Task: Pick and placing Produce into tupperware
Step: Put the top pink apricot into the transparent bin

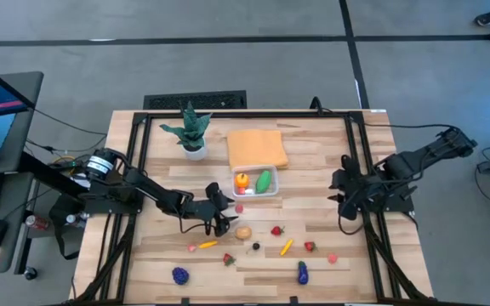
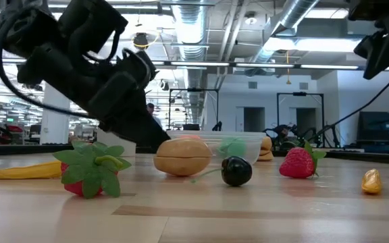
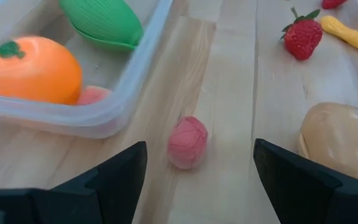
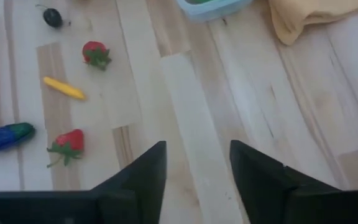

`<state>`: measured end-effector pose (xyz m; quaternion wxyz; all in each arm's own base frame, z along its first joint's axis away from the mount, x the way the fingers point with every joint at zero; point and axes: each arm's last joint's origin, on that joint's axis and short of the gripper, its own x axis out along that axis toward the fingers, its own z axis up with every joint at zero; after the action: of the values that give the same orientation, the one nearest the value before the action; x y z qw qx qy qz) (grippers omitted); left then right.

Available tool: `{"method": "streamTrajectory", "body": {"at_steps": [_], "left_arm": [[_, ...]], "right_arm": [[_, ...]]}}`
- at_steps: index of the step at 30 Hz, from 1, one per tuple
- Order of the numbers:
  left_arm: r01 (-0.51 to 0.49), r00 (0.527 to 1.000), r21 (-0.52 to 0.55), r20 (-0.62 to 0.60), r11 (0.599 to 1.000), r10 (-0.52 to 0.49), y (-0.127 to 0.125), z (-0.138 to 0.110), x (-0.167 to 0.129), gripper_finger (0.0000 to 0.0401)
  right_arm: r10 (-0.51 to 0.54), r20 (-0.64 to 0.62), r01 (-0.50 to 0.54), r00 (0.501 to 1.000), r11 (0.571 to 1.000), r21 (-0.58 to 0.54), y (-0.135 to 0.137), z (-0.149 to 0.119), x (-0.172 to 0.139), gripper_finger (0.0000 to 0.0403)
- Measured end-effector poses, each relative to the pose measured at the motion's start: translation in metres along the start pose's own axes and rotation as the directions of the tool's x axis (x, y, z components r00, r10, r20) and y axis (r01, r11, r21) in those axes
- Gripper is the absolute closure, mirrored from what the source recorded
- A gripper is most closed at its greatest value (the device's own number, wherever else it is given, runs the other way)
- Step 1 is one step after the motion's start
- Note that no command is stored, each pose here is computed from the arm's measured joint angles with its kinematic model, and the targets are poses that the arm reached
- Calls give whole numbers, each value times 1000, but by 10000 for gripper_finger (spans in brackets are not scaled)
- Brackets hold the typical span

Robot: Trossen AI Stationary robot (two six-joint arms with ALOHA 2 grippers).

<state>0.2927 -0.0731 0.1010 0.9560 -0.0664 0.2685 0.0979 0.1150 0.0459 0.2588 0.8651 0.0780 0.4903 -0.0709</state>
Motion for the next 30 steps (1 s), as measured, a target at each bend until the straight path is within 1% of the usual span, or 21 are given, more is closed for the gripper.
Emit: {"method": "streamTrajectory", "body": {"at_steps": [3,6,9,13,21,24,27,30], "left_arm": [[38,999,3,-27,999,-38,-4,-7,12,115],[19,999,-9,-27,1000,-19,-9,-7,24,115],[-13,1000,-28,-12,1000,12,-11,-5,29,115],[-15,1000,-1,-13,1000,15,-9,-4,30,115],[21,1000,-7,-2,1000,-21,-7,-1,32,115],[57,998,-7,-7,998,-57,-8,2,35,116],[70,998,2,-7,998,-70,-9,5,38,125],[86,996,0,-6,996,-86,-8,11,41,146]], "right_arm": [[-5,-26,5,1000,1000,8,2,1,4,193],[-3,-64,5,998,1000,27,5,2,9,162],[5,-94,-1,996,999,38,9,3,13,149],[14,-112,-12,994,1000,16,13,1,14,149],[11,-102,-10,995,1000,8,16,-1,13,169],[-1,-87,1,996,1000,9,16,0,14,178],[-3,-85,4,996,1000,9,16,0,14,186],[-2,-84,3,996,1000,9,16,0,14,194]]}}
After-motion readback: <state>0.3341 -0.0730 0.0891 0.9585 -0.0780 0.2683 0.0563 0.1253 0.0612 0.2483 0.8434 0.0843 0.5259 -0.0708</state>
